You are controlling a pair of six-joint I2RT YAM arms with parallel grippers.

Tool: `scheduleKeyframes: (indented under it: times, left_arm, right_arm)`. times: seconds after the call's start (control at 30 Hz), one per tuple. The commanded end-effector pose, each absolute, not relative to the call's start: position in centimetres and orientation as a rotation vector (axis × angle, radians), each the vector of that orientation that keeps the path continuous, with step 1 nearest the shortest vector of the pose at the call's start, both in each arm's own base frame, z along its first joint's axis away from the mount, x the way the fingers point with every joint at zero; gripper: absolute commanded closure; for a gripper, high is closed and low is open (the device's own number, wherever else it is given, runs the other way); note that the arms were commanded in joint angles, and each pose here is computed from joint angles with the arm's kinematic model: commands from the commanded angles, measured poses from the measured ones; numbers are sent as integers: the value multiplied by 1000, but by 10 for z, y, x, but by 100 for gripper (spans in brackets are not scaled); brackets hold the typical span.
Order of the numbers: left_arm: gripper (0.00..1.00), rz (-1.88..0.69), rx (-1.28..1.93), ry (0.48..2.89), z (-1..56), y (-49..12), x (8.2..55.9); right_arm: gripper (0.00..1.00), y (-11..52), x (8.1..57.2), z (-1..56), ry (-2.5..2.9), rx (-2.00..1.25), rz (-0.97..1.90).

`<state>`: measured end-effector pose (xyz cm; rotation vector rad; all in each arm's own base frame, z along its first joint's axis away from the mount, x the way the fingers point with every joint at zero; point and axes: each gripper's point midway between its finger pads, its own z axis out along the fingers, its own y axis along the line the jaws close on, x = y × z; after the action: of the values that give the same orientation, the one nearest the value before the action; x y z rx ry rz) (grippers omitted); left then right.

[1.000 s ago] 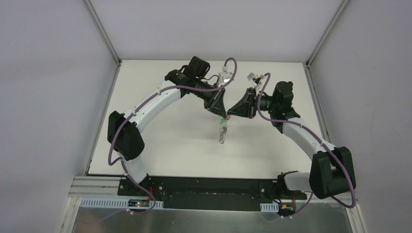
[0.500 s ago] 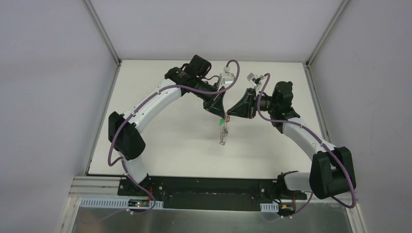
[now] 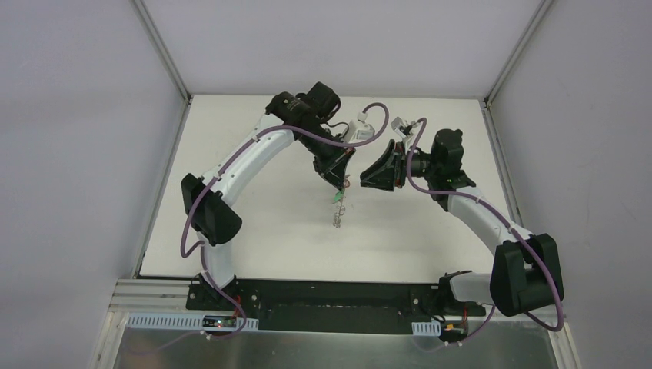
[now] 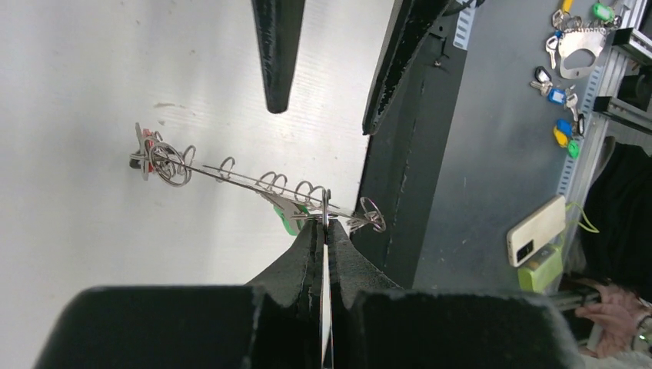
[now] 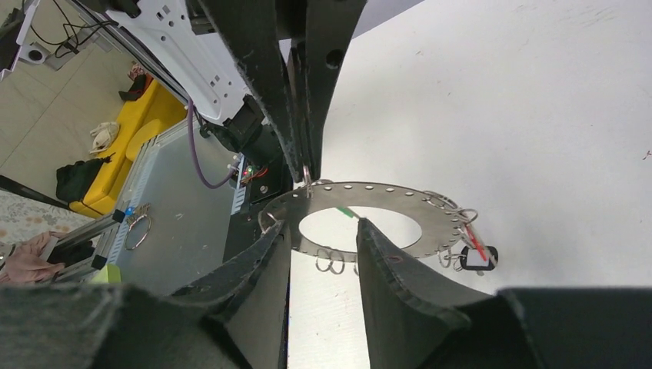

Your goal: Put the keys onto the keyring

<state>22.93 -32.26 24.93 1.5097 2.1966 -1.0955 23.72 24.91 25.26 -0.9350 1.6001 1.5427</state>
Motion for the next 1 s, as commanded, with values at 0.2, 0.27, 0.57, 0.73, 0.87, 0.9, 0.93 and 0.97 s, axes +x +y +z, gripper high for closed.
scheduleKeyframes:
  times: [0.2,0.27,0.57,0.73,0.87,0.9,0.93,0.97]
  left_arm:
    - [100,-1148,1390,2369,269,-330,214]
    - [100,-1155,1368,2396,267,-332,214]
    - [100,-1190,1339,2436,263,-338,211]
    - [100,-1218,1345,2442,261,-341,208]
    - [100,-1229,1352,2450,258,-343,206]
    - [100,-1231,1352,2452,257,-343,206]
    - [100,-1233,1353,2455,256,-344,206]
    - [100,-1235,1355,2455,256,-344,206]
  right_arm:
    - [57,260,221,268,1503,-1048,1556]
    - [57,262,220,268,1502,-1053,1562]
    - [57,268,218,265,1514,-1060,1587]
    - [58,271,219,262,1524,-1057,1593]
    - [61,272,219,261,1529,-1054,1596]
    - [62,272,219,262,1529,-1053,1596]
    - [64,272,219,262,1530,-1053,1596]
    - [64,272,220,261,1530,-1053,1596]
